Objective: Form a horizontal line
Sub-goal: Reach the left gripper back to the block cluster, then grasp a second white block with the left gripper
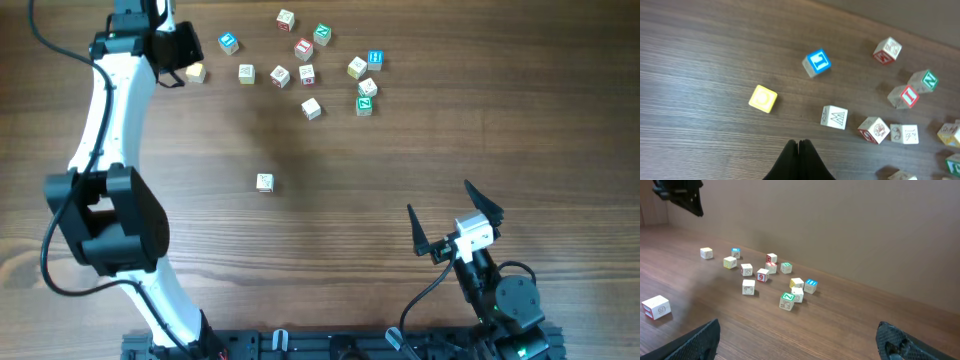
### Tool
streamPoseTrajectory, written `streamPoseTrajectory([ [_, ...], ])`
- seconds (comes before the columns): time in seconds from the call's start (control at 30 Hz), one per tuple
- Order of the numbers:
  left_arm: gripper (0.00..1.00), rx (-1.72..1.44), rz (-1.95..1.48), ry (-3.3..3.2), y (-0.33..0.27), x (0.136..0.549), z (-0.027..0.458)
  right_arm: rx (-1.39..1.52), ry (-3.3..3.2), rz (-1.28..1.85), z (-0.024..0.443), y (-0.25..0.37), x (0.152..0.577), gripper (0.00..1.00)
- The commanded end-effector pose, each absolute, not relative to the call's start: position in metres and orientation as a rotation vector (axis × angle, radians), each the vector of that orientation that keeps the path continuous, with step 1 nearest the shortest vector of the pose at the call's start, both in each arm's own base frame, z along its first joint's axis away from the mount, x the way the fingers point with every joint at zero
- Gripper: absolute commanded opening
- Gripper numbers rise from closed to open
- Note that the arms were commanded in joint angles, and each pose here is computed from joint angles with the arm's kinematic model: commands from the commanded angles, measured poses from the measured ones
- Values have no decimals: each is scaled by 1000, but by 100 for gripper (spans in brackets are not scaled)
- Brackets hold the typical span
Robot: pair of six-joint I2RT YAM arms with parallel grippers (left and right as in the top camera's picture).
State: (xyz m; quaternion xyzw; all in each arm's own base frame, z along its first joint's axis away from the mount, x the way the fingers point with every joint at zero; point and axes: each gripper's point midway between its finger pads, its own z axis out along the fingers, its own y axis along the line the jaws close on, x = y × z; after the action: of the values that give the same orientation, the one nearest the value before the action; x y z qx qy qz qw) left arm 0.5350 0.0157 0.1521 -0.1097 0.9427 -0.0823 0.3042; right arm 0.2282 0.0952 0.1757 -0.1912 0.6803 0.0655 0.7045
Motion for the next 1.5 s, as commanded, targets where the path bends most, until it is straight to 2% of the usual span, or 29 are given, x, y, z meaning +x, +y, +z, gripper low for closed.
streamPoseTrajectory([
  [0.0,4,-234,-282,2512,5,538,141,-428,1504,149,177,96,228,100],
  [0.13,4,-228,-284,2473,5,548,142,-428,1504,149,177,96,228,100],
  [0.27,6,-196,-301,2554,-16,549,103,-428,1504,149,177,96,228,100],
  [0.37,23,-155,-313,2579,-35,553,79,-428,1504,149,177,96,228,100],
  [0.43,72,-116,-324,2572,-51,560,66,-428,1504,149,177,96,228,100],
  [0.47,78,-100,-328,2564,-58,563,63,-428,1504,149,177,96,228,100],
  [0.53,79,-80,-333,2565,-66,565,55,-428,1504,149,177,96,228,100],
  [0.8,79,-93,-223,2614,-63,567,11,-428,1504,149,177,96,228,100],
  [1.0,44,-89,-226,2577,-64,576,11,-428,1504,149,177,96,228,100],
  [1.03,34,-89,-226,2578,-64,576,11,-428,1504,149,177,96,228,100],
  [1.07,29,-88,-226,2581,-65,575,11,-428,1505,149,177,96,228,100],
  [1.2,20,-87,-226,2584,-65,574,12,-428,1504,149,177,96,228,100],
  [1.27,15,-86,-228,2567,-65,572,35,-428,1504,149,177,96,228,100],
  [1.33,16,-83,-230,2540,-64,567,69,-428,1504,149,177,96,228,100],
  [1.4,16,-80,-234,2496,-63,553,126,-428,1504,149,177,96,228,100],
  [1.47,16,-80,-235,2490,-61,533,162,-428,1505,149,177,96,228,100],
])
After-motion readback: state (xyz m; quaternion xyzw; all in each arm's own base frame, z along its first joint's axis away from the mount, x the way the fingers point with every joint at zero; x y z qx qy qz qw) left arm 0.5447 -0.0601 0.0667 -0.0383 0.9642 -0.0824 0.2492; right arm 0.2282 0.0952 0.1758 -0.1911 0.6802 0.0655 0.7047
